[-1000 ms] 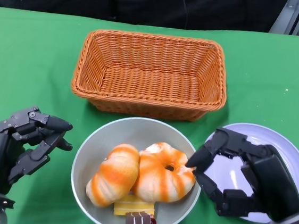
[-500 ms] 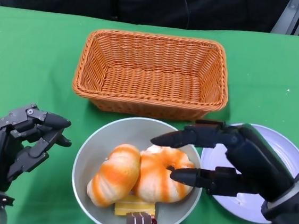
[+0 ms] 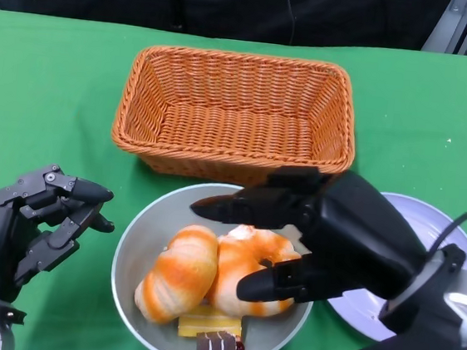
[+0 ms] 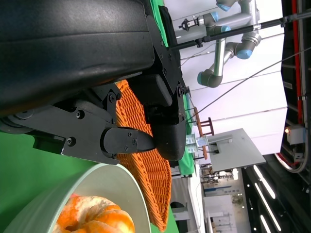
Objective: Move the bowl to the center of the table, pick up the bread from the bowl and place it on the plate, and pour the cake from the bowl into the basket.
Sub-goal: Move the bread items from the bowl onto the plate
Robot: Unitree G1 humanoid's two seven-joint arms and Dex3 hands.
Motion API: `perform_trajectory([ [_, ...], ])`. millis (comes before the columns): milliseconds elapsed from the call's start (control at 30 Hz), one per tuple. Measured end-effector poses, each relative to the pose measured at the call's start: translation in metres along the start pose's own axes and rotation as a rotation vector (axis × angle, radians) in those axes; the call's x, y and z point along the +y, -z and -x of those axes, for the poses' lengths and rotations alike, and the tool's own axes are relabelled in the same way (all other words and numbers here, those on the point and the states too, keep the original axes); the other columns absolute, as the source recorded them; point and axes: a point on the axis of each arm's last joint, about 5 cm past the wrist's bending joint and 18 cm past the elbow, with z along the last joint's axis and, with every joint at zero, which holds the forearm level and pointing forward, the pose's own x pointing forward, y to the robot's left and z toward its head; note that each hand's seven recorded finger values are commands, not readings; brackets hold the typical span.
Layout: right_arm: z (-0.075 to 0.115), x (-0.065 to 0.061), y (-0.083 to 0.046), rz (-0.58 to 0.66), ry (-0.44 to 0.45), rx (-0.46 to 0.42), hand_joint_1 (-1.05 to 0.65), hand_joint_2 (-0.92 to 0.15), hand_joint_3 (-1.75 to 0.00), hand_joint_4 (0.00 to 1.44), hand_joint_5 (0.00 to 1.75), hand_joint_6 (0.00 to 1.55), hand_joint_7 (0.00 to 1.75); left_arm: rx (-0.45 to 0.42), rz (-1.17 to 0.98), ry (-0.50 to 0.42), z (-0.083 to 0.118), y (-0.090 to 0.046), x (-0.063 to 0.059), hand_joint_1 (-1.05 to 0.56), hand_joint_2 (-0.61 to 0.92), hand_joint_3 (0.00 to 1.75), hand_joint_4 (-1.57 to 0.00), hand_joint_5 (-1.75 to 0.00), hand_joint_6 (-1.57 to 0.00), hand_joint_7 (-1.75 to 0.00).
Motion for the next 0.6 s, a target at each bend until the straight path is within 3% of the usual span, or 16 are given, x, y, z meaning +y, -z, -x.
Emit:
perform_trajectory([
  [300,-0.019,0.002,-0.006,0.086,-0.015,0.004,-0.77,-0.88,-0.01,0.63,0.18,0.61,0.0,0.008,0.018,-0.001,0.001,0.002,-0.001,-0.19,0.92,0.26,-0.91,-1.19,-0.99,-0.78],
  [533,-0.028,0.009,-0.01,0.101,-0.026,-0.01,-0.76,-0.88,-0.01,0.63,0.15,0.6,0.0,0.005,0.048,-0.004,-0.003,0.0,-0.007,-0.21,0.92,0.22,-0.84,-1.35,-1.01,-0.8],
  [600,-0.029,0.012,-0.01,0.098,-0.043,-0.01,-0.76,-0.89,-0.01,0.61,0.13,0.6,0.0,0.0,0.05,-0.018,-0.004,-0.002,-0.008,-0.2,0.92,0.2,-0.87,-1.27,-1.05,-0.65],
])
